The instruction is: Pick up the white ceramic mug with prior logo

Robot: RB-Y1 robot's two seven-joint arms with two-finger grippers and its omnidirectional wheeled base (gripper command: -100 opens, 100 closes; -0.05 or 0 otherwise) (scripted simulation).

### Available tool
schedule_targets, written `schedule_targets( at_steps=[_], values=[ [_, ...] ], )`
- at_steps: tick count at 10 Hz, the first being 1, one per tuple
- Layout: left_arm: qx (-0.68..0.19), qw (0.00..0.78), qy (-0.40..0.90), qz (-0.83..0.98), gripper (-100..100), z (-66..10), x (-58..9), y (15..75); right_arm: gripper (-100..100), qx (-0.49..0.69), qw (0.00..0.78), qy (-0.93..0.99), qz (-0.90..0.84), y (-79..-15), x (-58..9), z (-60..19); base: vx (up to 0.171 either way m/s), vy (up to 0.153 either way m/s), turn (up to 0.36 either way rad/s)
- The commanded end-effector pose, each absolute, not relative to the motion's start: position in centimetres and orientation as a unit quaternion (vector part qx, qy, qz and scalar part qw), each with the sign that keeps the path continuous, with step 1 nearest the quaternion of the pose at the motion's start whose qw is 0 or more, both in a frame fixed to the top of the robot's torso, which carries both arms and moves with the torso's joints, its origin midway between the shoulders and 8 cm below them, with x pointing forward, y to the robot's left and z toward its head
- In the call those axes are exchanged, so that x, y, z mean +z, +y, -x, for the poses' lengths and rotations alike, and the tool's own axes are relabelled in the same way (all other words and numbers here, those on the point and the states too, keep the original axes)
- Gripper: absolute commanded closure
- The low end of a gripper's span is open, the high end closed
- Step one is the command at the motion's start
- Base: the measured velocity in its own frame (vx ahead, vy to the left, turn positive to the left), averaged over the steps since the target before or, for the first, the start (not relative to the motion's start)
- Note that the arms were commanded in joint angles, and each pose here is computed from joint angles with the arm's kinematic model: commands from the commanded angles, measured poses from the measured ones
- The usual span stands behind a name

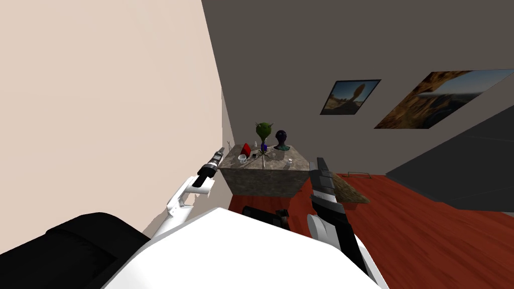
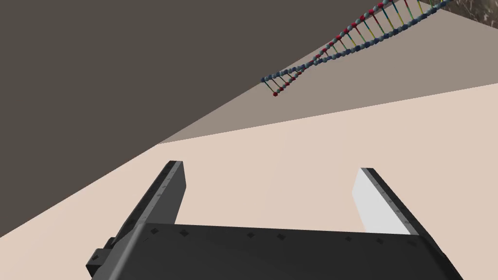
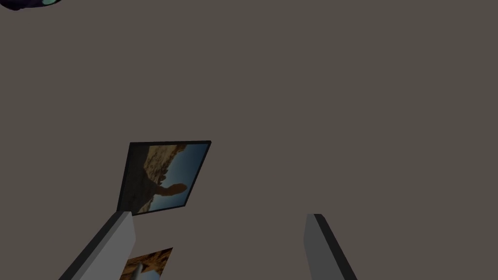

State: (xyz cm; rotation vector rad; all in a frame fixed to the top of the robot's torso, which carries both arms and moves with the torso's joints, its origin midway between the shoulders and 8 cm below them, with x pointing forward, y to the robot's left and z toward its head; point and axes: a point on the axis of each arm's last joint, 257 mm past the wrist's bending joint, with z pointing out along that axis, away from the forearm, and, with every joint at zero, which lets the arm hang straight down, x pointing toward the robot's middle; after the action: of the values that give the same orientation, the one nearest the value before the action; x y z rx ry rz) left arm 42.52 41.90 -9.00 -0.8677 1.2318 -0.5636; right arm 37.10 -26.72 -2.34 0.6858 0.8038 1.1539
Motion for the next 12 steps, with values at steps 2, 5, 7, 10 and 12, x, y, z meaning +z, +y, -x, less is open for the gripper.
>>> schedule_targets(
  at_steps=[2,5,7,10,12],
  values=[
    [-0.238,0.682,0.55,0.42,-100,-42.2,-10.0,43.6,0,0.52,0.709,0.362,-0.309,-26.7,-2.3,-37.1,0.014,-0.04,-0.001],
    [-0.22,0.666,0.55,0.454,-100,-41.8,-11.3,45.4,0,0.52,0.709,0.362,-0.309,-26.7,-2.3,-37.1,0.039,-0.074,-0.022],
    [-0.209,0.652,0.547,0.482,-100,-41.5,-12.4,46.8,0,0.52,0.709,0.362,-0.309,-26.7,-2.3,-37.1,0.033,-0.084,0.0],
    [-0.198,0.636,0.544,0.511,-100,-41.0,-13.7,48.1,0,0.52,0.709,0.362,-0.309,-26.7,-2.3,-37.1,0.025,-0.042,-0.01],
    [-0.188,0.619,0.541,0.538,-100,-40.5,-14.9,49.2,0,0.52,0.709,0.362,-0.309,-26.7,-2.3,-37.1,0.047,-0.063,-0.026]
  ],
)
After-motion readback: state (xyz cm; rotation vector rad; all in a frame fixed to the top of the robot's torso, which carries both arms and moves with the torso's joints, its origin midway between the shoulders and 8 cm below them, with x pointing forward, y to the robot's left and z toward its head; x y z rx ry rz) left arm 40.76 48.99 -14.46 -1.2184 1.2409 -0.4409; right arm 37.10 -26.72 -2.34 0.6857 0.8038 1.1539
